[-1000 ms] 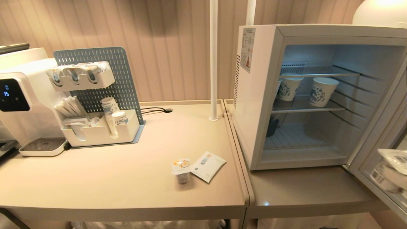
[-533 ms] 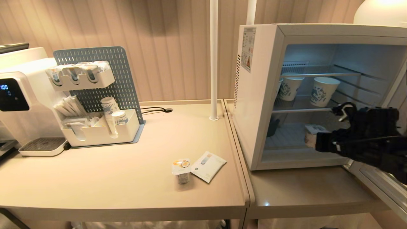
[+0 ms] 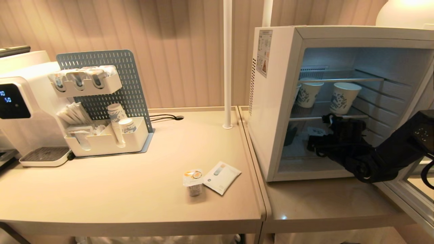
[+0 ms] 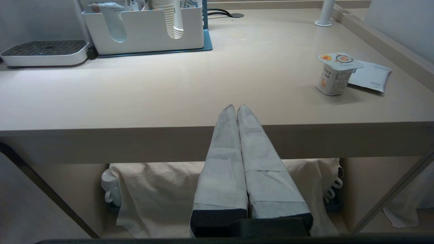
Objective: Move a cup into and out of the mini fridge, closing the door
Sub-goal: Put the yoghurt in the freezer
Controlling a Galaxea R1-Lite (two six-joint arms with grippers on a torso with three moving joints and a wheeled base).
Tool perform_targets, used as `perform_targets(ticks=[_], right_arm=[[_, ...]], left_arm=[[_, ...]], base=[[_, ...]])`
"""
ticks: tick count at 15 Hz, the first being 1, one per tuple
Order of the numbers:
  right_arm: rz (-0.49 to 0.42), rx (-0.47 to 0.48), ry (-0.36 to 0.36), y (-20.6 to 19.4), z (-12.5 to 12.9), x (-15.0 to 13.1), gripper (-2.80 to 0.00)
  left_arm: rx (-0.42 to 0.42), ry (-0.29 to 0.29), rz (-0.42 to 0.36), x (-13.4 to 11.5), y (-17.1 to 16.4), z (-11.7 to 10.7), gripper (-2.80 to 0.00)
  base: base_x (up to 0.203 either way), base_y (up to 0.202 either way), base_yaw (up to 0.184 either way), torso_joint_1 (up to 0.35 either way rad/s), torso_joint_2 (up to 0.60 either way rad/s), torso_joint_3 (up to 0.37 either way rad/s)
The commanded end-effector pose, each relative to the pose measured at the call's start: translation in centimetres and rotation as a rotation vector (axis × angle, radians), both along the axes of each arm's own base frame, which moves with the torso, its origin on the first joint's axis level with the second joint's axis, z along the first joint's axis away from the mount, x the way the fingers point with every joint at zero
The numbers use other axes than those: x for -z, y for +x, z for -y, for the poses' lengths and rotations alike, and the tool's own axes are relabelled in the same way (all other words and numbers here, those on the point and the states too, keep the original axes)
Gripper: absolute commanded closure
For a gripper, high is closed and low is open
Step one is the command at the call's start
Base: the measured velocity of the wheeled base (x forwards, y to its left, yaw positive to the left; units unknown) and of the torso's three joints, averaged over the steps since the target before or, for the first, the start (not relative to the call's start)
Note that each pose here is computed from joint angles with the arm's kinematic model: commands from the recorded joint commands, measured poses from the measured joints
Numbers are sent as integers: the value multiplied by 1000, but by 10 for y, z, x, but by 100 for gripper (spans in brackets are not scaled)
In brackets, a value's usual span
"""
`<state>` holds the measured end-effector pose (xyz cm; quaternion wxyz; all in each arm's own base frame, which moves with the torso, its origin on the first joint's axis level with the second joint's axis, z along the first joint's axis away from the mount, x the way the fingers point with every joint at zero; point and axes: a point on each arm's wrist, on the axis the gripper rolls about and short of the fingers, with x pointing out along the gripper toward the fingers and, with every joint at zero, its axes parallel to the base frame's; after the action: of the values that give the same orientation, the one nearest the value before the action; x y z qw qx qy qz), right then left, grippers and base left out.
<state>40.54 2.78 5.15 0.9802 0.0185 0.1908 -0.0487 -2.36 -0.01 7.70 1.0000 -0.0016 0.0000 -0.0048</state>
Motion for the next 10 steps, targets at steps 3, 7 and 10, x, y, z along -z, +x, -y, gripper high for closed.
perform_targets(ticks=[3,7,10], right_arm=[[-33,-8,-11,0,-9,13,-280],[-22,-17,-6,-16,-7,-3,-280],[23,-21,-2,-33,-5,-24,-280]], left_arm=[[0,0,0,0,0,0,0],[0,0,0,0,0,0,0],[0,0,0,0,0,0,0]], base=[[0,0,0,0,0,0],[0,0,0,0,0,0],[0,0,0,0,0,0]])
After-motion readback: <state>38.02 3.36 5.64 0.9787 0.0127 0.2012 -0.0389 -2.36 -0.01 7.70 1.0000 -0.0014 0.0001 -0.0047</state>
